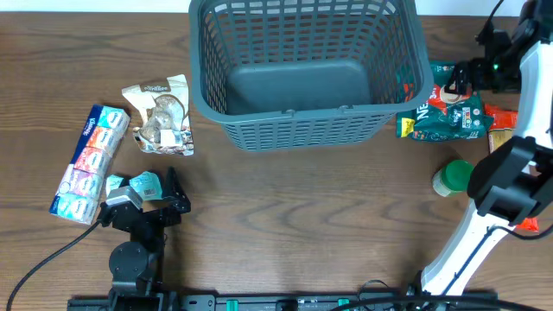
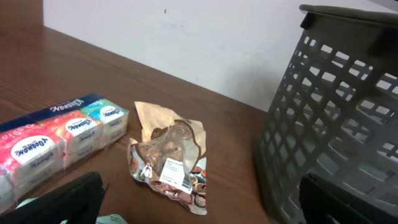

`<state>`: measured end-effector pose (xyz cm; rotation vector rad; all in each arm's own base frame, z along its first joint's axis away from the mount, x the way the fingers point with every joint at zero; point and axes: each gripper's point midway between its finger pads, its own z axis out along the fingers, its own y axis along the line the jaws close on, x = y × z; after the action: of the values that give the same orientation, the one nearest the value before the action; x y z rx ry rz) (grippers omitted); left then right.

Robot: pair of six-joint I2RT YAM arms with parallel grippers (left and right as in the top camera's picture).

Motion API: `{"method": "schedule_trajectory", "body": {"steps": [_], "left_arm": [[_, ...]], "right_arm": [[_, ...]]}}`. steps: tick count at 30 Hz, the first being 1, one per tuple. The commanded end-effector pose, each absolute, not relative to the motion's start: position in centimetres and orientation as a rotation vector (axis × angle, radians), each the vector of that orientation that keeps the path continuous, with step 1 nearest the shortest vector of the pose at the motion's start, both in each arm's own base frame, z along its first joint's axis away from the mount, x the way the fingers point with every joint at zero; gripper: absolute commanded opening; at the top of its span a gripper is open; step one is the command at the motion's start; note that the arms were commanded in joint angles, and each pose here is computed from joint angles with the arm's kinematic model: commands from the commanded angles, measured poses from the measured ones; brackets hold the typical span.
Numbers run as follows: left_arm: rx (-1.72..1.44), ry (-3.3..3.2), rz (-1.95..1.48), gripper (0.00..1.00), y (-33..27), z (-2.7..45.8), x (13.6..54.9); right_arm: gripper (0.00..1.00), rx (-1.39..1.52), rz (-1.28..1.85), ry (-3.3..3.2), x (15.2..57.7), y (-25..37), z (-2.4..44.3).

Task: Pack container
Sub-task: 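Raise the right gripper and move it over the green Nescafé bag, then lower the right gripper and grasp the green Nescafé bag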

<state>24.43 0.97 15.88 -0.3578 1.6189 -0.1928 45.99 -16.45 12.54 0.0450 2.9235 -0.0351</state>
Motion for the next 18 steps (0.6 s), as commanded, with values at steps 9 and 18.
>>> {"method": "schedule_trajectory", "body": {"steps": [9,18], "left_arm": [[-0.366,1.642,-0.178,0.99,1.2,14.8,24.4],[-0.366,1.642,-0.179,0.99,1.2,14.8,24.4]], "right_arm": [[0.99,0.229,-0.042,2.998,45.7,-17.1,9.0],[0.99,0.261,0.06,3.042,44.9,-15.8,5.0]]}}
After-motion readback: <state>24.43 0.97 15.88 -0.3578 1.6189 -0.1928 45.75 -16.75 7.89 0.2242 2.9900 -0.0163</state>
